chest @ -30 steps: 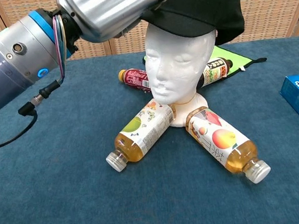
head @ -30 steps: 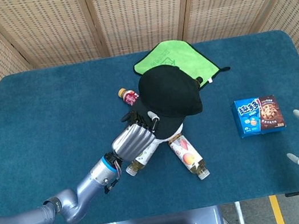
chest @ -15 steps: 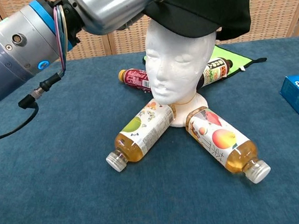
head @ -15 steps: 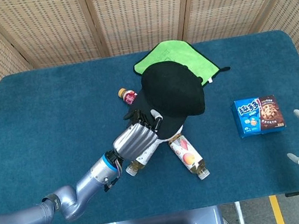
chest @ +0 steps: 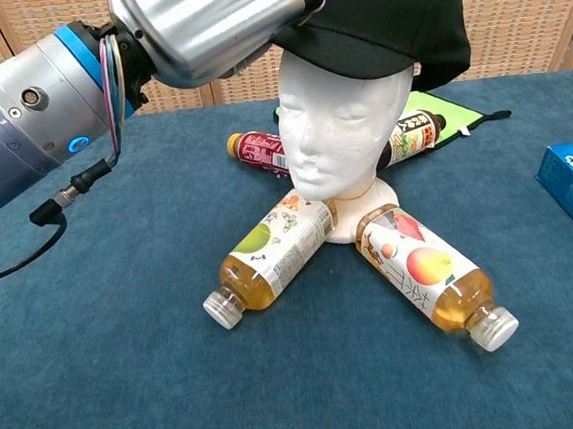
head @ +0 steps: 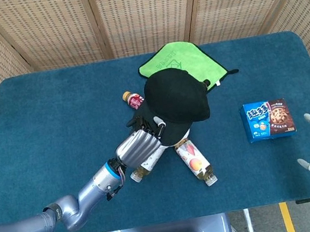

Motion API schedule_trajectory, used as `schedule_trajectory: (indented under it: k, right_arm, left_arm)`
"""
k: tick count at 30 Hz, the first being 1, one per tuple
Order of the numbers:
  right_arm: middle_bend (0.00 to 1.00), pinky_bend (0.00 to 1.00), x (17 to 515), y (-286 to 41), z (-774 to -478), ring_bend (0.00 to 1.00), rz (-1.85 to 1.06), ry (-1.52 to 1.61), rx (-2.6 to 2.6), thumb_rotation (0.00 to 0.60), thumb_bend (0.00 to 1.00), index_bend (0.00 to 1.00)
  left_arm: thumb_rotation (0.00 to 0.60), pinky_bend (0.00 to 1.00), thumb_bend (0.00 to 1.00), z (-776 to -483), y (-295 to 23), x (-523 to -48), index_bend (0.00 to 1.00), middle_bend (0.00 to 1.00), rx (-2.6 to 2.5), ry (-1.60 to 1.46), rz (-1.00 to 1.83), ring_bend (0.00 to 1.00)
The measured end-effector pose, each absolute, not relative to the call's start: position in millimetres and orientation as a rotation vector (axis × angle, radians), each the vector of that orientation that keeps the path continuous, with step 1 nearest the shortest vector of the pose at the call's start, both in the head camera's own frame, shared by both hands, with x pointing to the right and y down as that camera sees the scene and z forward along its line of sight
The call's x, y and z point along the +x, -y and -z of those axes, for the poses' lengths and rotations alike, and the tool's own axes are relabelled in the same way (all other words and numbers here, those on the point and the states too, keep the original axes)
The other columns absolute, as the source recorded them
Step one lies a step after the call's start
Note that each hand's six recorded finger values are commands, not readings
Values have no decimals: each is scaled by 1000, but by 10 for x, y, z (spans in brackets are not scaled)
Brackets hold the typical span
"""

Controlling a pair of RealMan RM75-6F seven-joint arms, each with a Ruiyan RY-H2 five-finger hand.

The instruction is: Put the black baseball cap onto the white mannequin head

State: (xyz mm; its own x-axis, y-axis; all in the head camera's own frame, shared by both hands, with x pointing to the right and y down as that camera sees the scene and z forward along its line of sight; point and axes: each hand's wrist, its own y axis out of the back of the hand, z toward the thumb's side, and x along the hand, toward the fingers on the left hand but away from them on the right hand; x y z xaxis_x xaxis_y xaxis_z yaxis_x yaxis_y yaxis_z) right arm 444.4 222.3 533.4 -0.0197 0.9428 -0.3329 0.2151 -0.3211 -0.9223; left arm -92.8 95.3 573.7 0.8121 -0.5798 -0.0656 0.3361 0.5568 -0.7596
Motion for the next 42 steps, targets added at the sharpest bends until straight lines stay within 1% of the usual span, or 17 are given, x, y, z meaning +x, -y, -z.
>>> schedule_trajectory:
  k: [3, 7, 10, 11, 12, 15, 19, 21, 23, 28, 31, 38, 39, 42]
  right_arm:
    - [0, 0, 4446, -2224, -5340, 0, -1395, 1230, -1593, 600, 35, 53]
    - [0, 0, 4443, -2223, -5337, 0, -1393, 1229, -1593, 600, 35, 53]
    - [0, 0, 4449, -2222, -5332, 0, -1393, 1232, -1592, 600, 35, 53]
    - [0, 0, 4449, -2221, -5332, 0, -1393, 1232, -1592, 600, 35, 53]
    - [0, 0, 4448, -2221, -5332, 0, -1392, 1232, -1592, 600, 35, 53]
    - [0, 0, 4442, -2224, -5334, 0, -1391, 1230, -1594, 600, 35, 52]
    - [0, 0, 4437, -2226, -5334, 0, -1390, 1228, -1594, 600, 34, 52]
    - [0, 0, 4434, -2226, -5333, 0, -1389, 1227, -1594, 600, 34, 52]
    - [0, 0, 4431, -2228, -5336, 0, -1390, 1225, -1595, 600, 35, 52]
    - [0, 0, 4428, -2229, -5339, 0, -1391, 1223, -1594, 600, 35, 52]
    - [0, 0, 4430, -2227, -5339, 0, -1391, 1224, -1593, 600, 35, 52]
    - [0, 0, 4427, -2229, -5341, 0, -1391, 1222, -1593, 600, 35, 52]
    - [0, 0, 4426, -2229, -5341, 0, -1391, 1221, -1593, 600, 35, 52]
    - [0, 0, 4422, -2230, -5343, 0, -1391, 1219, -1593, 600, 35, 52]
  left_arm:
    - [600, 703, 593, -5740, -968, -922, 830, 882, -819, -324, 546, 858]
    - [600, 701, 571, -5761, -976, -925, 809, 882, -827, -315, 552, 858]
    - [600, 700, 547, -5763, -974, -931, 765, 882, -824, -309, 553, 857]
    - [600, 700, 528, -5761, -974, -933, 726, 882, -822, -308, 551, 856]
    - [600, 699, 496, -5759, -975, -935, 666, 882, -822, -307, 550, 855]
    - [600, 698, 448, -5762, -976, -949, 526, 882, -818, -301, 551, 851]
    - [600, 697, 400, -5764, -980, -972, 404, 881, -812, -294, 554, 847]
    - [600, 697, 350, -5760, -982, -981, 315, 879, -810, -293, 553, 846]
    - [600, 697, 322, -5756, -981, -994, 286, 876, -806, -290, 552, 845]
    - [600, 697, 272, -5754, -983, -1017, 253, 867, -803, -285, 553, 840]
    - [600, 696, 230, -5761, -991, -1033, 195, 860, -800, -280, 553, 834]
    - [600, 664, 39, -5811, -1014, -1092, 25, 833, -808, -261, 573, 803]
    - [600, 654, 19, -5819, -1022, -1103, 9, 819, -809, -257, 575, 789]
    - [600, 627, 0, -5846, -1052, -1143, 0, 776, -814, -243, 582, 746]
